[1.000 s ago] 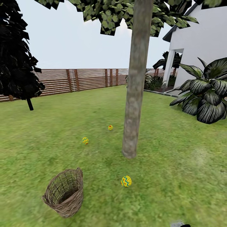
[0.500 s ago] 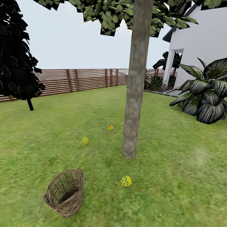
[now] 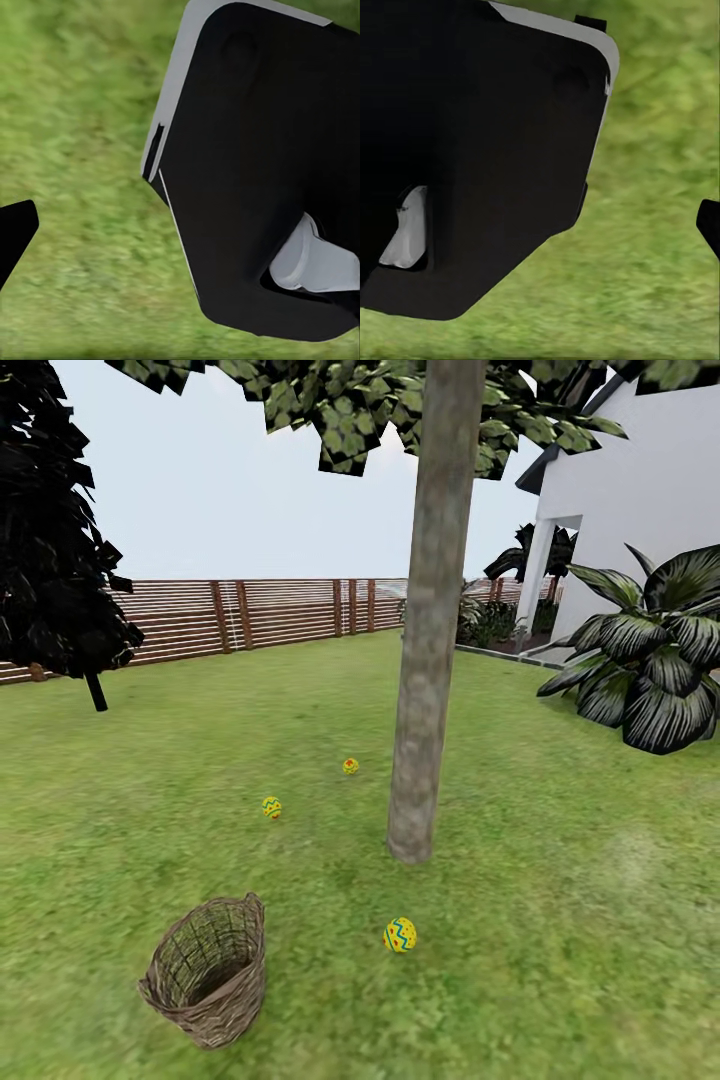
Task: Take the three Easter eggs out of the wicker basket on the lawn in the garden, then place them on the lawn next to a single tree (choose any tree) so that all three eggs are next to the same tree and none are left in the basket.
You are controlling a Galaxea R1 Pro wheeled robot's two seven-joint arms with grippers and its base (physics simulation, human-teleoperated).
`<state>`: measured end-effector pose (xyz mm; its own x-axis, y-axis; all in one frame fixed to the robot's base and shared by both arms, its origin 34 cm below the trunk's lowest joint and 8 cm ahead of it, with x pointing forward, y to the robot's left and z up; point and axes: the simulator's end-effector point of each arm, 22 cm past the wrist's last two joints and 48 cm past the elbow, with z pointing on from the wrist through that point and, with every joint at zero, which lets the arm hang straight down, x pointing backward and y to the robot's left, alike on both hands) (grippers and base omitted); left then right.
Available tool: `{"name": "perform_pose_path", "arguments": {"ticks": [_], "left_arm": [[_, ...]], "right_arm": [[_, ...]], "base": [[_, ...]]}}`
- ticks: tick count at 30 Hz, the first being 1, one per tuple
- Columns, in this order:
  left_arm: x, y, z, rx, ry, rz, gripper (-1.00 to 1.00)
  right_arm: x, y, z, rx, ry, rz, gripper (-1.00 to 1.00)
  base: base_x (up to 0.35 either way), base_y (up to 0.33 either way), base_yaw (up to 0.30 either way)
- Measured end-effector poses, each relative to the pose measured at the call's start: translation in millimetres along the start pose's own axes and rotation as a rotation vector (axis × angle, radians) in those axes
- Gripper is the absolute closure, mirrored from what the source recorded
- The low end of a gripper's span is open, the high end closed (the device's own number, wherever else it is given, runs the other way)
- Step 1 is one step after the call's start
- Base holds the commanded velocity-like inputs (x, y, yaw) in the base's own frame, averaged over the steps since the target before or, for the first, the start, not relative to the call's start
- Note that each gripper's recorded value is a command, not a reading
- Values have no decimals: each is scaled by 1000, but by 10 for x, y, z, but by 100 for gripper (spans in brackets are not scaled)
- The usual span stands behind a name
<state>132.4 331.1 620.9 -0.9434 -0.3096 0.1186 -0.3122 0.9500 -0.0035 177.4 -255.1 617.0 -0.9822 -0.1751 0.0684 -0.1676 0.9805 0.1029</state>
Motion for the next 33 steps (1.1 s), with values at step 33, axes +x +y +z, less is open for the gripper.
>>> {"name": "perform_pose_path", "arguments": {"ticks": [33], "left_arm": [[694, 53, 32, -10, 89, 55, -100]], "right_arm": [[781, -609, -41, 207, 16, 52, -100]], "base": [[0, 0, 0]]}}
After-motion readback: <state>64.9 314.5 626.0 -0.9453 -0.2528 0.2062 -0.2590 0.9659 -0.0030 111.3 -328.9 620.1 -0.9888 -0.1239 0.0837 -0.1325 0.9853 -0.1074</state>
